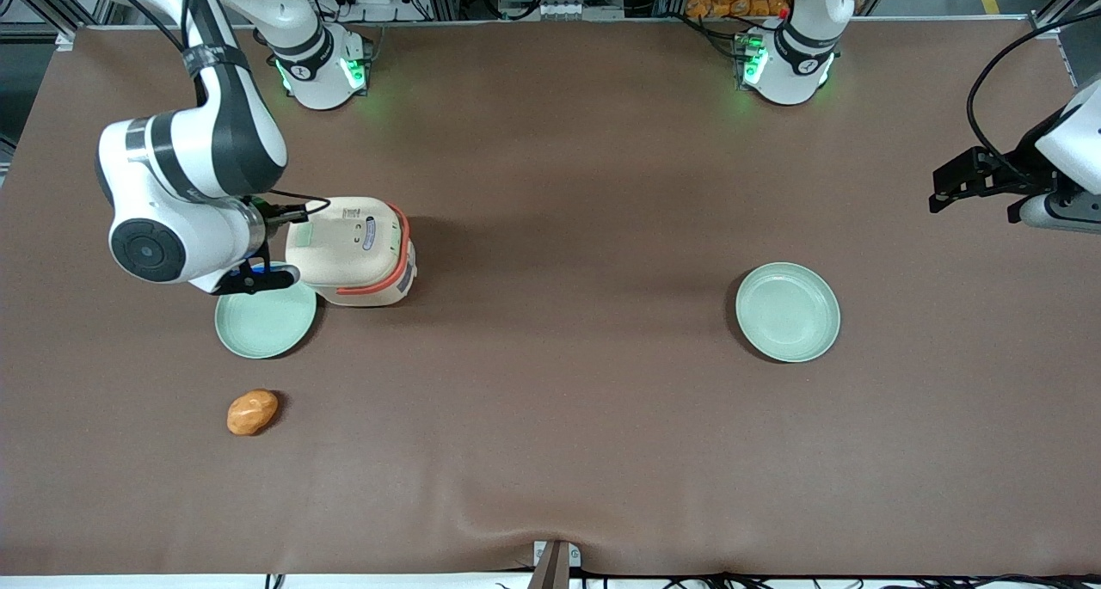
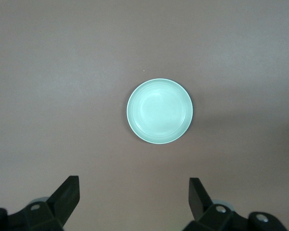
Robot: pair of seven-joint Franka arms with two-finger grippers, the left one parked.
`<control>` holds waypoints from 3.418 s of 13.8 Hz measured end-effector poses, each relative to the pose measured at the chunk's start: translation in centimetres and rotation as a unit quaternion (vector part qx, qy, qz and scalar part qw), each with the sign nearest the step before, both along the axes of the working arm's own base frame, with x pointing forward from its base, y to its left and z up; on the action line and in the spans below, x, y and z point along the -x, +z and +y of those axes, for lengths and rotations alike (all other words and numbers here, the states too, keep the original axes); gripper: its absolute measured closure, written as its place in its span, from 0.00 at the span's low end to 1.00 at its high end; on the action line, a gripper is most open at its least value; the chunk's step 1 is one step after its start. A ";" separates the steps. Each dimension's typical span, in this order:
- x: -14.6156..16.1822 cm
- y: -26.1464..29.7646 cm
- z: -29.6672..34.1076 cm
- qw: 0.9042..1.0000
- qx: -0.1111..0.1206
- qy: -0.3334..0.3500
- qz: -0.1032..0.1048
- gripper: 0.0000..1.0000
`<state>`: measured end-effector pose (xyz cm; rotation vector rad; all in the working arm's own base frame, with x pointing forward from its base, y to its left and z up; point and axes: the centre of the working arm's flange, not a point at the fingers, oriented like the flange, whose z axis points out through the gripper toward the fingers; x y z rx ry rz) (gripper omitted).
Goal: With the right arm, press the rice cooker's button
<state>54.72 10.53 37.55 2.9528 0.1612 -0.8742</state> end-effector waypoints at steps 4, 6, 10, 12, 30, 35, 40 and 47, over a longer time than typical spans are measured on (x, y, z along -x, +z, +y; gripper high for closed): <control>-0.6 -1.5 0.1 1.000 0.000 0.000 -0.005 0.94; -0.8 -2.1 0.1 1.000 0.000 0.000 -0.005 0.95; -0.9 -2.7 0.1 1.000 0.001 -0.001 -0.003 0.94; -1.0 -3.2 0.2 1.000 0.001 -0.001 -0.003 0.94; -2.6 1.8 0.6 0.999 -0.006 0.000 -0.040 0.57; -2.3 11.8 0.5 0.998 -0.013 0.001 -0.066 0.28; -1.1 19.5 -1.3 0.992 -0.020 -0.010 -0.128 0.00; 2.0 27.2 -4.1 0.980 -0.026 -0.027 -0.196 0.00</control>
